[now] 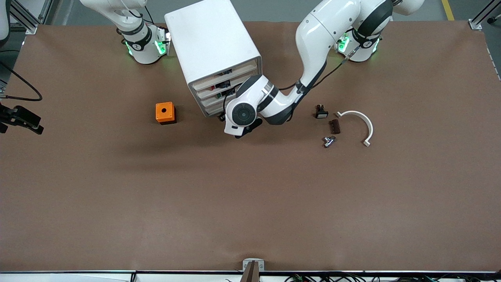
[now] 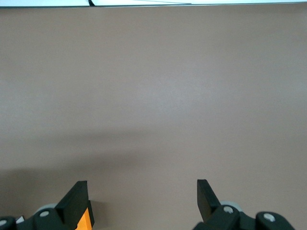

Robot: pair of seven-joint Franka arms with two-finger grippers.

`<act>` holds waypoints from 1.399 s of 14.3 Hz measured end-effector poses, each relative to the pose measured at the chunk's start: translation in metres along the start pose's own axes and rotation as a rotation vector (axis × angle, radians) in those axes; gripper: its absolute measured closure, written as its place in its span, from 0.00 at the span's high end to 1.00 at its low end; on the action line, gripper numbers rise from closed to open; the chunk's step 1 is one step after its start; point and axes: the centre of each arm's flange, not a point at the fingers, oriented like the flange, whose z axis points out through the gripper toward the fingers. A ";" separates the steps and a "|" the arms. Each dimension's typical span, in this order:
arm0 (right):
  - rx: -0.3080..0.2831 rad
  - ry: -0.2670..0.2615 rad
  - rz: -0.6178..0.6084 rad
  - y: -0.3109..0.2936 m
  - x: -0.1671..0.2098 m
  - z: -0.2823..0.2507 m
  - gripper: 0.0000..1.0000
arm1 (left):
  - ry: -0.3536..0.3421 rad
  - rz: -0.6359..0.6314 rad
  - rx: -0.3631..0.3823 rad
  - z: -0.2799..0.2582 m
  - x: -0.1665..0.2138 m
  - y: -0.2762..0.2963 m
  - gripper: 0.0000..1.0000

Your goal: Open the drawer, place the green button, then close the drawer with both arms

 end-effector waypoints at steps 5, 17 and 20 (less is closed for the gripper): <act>-0.001 0.012 0.003 0.002 0.001 -0.006 1.00 | 0.110 0.004 -0.121 -0.144 0.050 -0.029 1.00; 0.004 -0.014 0.002 0.001 -0.002 -0.003 1.00 | 0.223 0.411 0.078 -0.398 0.126 -0.267 1.00; 0.007 -0.025 -0.013 -0.008 -0.002 -0.001 1.00 | 0.230 0.485 0.085 -0.427 0.150 -0.339 1.00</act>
